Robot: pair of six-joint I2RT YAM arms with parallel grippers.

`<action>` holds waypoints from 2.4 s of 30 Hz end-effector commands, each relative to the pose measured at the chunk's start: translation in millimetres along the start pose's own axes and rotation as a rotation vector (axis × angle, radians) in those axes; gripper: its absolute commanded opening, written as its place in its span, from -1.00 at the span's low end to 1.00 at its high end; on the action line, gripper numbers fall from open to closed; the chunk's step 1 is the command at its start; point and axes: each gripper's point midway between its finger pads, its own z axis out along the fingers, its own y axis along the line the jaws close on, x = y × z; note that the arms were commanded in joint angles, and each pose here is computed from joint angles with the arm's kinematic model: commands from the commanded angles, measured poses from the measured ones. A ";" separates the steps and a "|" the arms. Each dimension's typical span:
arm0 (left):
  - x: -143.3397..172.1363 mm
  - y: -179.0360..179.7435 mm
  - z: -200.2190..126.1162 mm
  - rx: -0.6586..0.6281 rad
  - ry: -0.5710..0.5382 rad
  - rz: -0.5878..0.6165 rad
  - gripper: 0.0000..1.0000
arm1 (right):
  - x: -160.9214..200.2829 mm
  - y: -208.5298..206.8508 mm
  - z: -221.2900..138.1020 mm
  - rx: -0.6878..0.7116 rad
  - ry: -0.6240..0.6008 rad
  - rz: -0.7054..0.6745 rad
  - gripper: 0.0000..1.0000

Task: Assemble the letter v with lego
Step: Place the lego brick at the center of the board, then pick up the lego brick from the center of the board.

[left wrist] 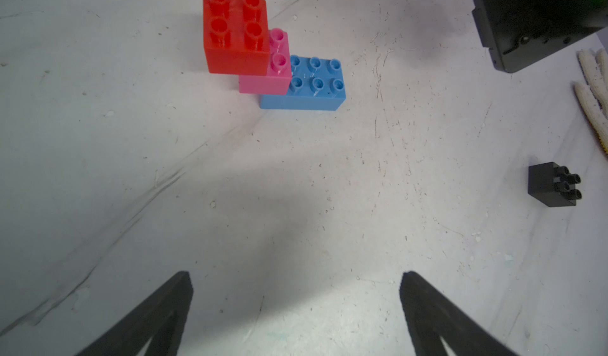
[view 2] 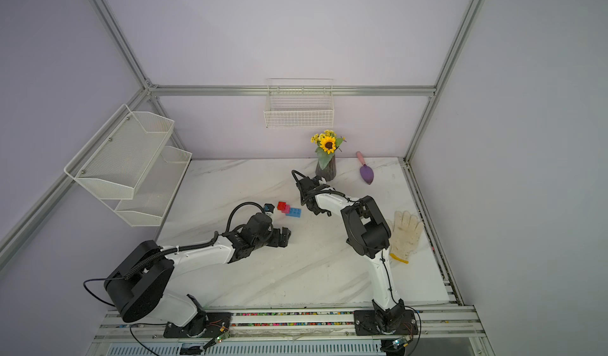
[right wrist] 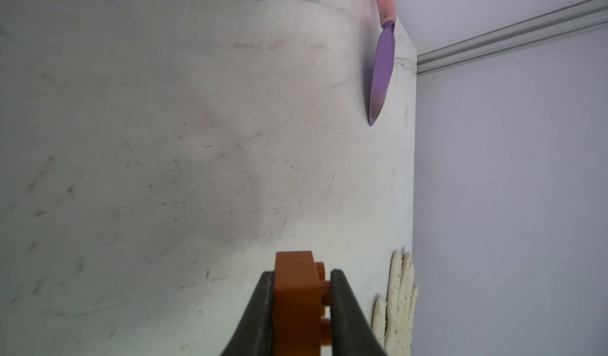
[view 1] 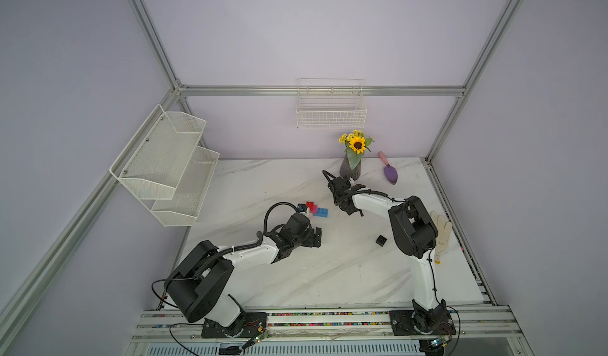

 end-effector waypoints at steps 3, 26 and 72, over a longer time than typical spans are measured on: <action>-15.0 -3.1 -6.6 0.018 -0.056 -0.018 0.99 | 13.1 -5.0 -0.8 0.069 0.035 -0.056 -1.00; -13.1 -1.7 0.6 -0.001 -0.037 -0.020 0.99 | 55.7 48.1 -17.6 -0.066 0.104 -0.046 -0.84; -10.0 -11.8 16.3 0.021 0.003 -0.032 1.00 | 117.9 -12.4 -88.9 -0.609 0.082 0.623 0.95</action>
